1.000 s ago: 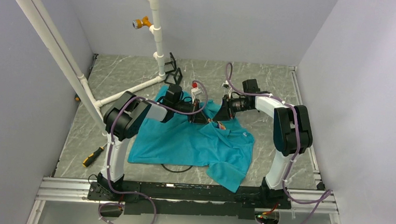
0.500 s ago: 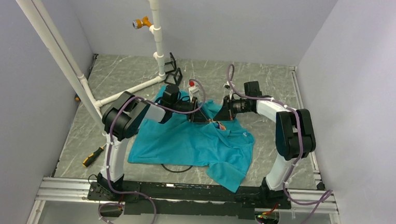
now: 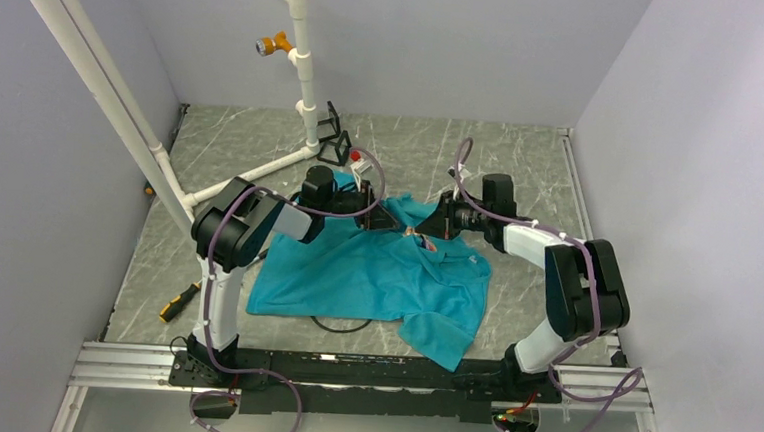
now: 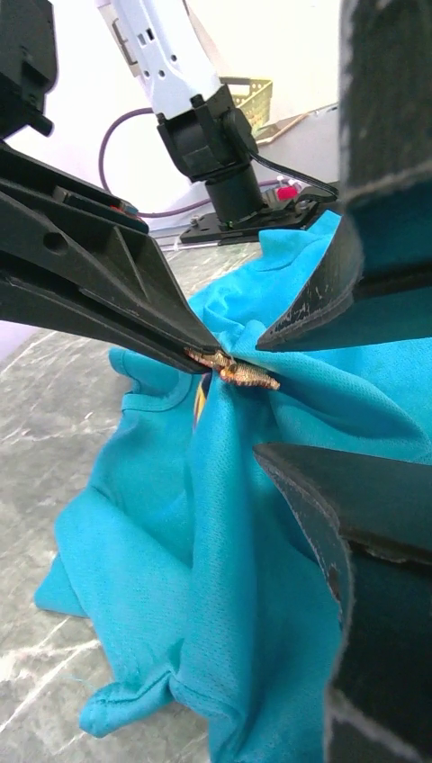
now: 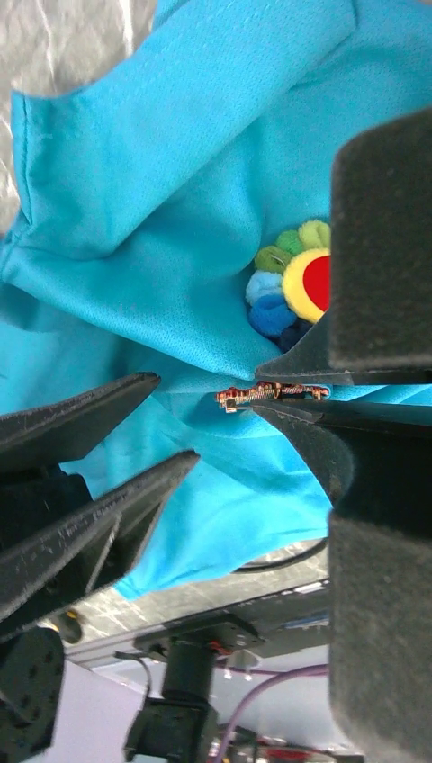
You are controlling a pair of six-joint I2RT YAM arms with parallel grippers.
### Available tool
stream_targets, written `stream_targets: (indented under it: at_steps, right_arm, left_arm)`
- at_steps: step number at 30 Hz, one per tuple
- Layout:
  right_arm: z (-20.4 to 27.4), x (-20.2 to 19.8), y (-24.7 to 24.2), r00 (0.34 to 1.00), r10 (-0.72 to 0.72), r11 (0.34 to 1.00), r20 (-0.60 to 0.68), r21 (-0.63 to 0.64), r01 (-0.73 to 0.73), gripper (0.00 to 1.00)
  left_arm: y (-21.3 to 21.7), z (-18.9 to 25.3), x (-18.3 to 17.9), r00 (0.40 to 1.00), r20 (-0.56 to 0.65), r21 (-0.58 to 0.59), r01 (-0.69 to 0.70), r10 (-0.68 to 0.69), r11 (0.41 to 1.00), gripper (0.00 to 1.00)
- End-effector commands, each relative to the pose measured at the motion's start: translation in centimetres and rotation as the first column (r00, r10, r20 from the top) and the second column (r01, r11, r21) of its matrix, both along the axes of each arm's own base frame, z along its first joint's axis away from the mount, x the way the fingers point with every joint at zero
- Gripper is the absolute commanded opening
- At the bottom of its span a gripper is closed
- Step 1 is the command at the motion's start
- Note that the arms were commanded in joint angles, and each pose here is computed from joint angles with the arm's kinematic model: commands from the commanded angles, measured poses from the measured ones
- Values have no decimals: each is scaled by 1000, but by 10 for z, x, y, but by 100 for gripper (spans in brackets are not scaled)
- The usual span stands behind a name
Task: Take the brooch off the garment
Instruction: Remove the brooch from the clothes.
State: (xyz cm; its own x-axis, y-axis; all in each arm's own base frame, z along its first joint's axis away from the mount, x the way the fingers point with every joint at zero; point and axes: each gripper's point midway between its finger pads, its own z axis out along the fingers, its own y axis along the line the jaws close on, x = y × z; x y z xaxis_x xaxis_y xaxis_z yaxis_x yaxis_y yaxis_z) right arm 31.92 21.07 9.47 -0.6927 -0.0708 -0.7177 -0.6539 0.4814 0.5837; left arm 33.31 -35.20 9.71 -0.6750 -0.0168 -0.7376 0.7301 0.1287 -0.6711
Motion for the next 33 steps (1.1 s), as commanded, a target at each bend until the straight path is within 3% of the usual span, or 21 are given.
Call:
stream_targets:
  at_steps: [1, 3, 7, 18, 33]
  right_arm:
    - [29, 23, 1, 989, -117, 992, 91, 65, 111, 0]
    - [31, 23, 2, 988, -138, 988, 74, 85, 131, 0]
    - [33, 22, 2, 984, -166, 981, 62, 110, 158, 0]
    - [33, 19, 6, 988, -155, 977, 29, 154, 148, 0]
    - [28, 15, 9, 992, -130, 977, -4, 170, 128, 0]
  left_arm:
    - [-5, 24, 6, 998, 61, -65, -24, 28, 998, 51]
    - [-5, 22, 7, 998, 55, -57, -33, 36, 998, 57]
    - [-6, 18, 4, 998, 44, -39, -50, 52, 998, 59]
    - [-17, 7, -1, 999, 12, -17, -44, 44, 999, 56]
    - [-23, 16, -4, 999, -30, -86, -20, 18, 996, 52]
